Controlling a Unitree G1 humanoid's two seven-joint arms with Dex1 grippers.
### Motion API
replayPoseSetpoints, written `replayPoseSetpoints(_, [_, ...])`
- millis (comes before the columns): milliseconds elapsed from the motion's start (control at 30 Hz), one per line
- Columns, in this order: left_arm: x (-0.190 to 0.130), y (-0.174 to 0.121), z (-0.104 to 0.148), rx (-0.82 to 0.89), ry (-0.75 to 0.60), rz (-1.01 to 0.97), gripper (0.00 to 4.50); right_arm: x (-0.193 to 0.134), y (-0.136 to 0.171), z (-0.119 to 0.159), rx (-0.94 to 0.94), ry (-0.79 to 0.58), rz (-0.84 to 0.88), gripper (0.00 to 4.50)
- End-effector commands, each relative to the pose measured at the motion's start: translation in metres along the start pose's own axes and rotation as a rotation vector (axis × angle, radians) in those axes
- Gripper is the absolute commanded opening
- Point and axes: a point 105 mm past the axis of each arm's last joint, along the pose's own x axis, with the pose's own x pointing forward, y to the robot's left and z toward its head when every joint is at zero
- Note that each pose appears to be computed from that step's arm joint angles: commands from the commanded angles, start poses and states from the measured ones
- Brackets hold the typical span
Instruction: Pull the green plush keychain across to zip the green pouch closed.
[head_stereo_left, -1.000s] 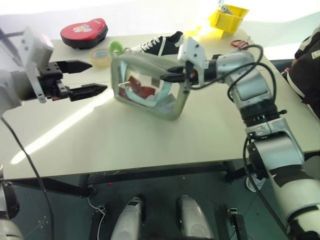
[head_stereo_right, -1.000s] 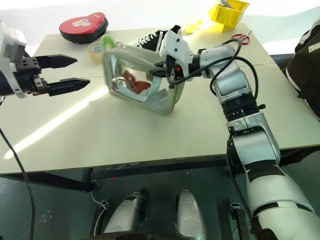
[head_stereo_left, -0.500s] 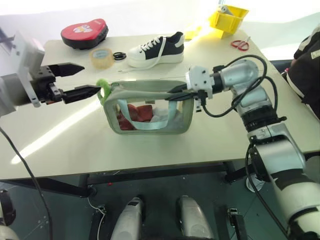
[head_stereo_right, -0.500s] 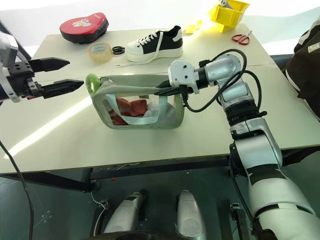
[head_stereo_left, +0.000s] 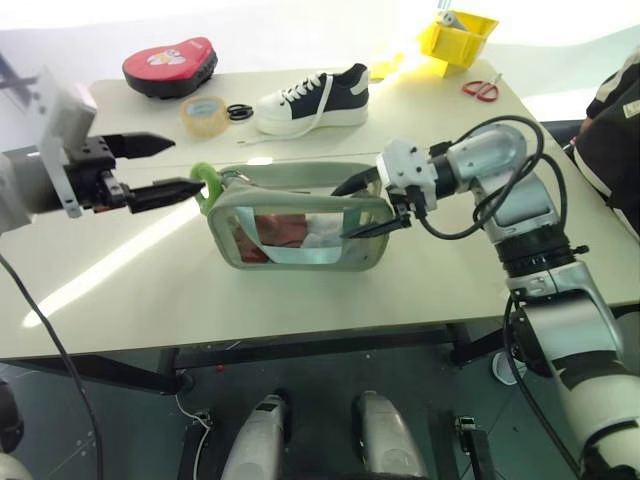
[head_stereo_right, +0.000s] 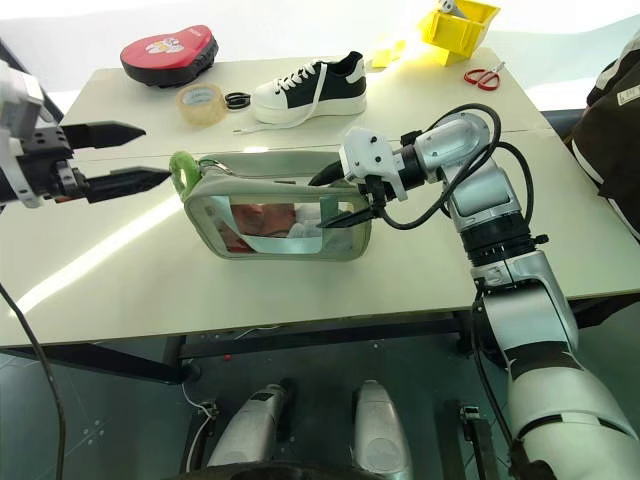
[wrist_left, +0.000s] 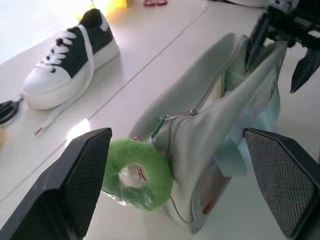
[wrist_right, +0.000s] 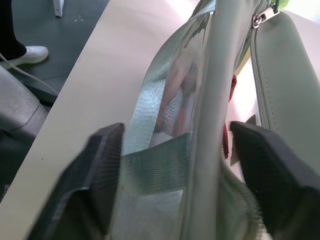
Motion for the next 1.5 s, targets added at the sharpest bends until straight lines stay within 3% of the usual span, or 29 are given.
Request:
replayPoseSetpoints(33, [-0.002, -0.004, -0.01, 0.072, 0.088, -0.021, 4.5, -0.017, -0.01, 0.023, -0.021, -0.048, -0.074, 4.44])
replayPoseSetpoints(333, [-0.011, 0.029, -0.028, 0.039, 0.083, 0.119, 4.5, -0.03, -0.021, 0.053, 0.016, -0.122, -0.172, 4.44])
replayPoseSetpoints(667, [-0.028, 0.045, -0.041, -0.008, 0.094, 0.167, 4.5, -0.054, 0.016, 0.011, 0.088, 0.067, -0.137, 4.44])
replayPoseSetpoints(767, [-0.021, 0.045, -0.045, -0.014, 0.09, 0.16, 4.5, -0.053, 0.016, 0.001, 0.097, 0.088, -0.157, 3.57])
replayPoseSetpoints(1000, [0.003, 0.052, -0.046, -0.027, 0.046, 0.14, 4.5, -0.044, 0.009, -0.004, 0.094, 0.07, -0.19, 0.03])
replayPoseSetpoints(1367, [0.032, 0.061, -0.058, -0.074, 0.009, 0.133, 4.5, -0.042, 0.008, -0.004, 0.079, 0.063, -0.2, 0.03])
replayPoseSetpoints(1500, [0.034, 0.062, -0.056, -0.083, -0.011, 0.116, 3.21, -0.042, 0.007, -0.004, 0.078, 0.061, -0.203, 0.0])
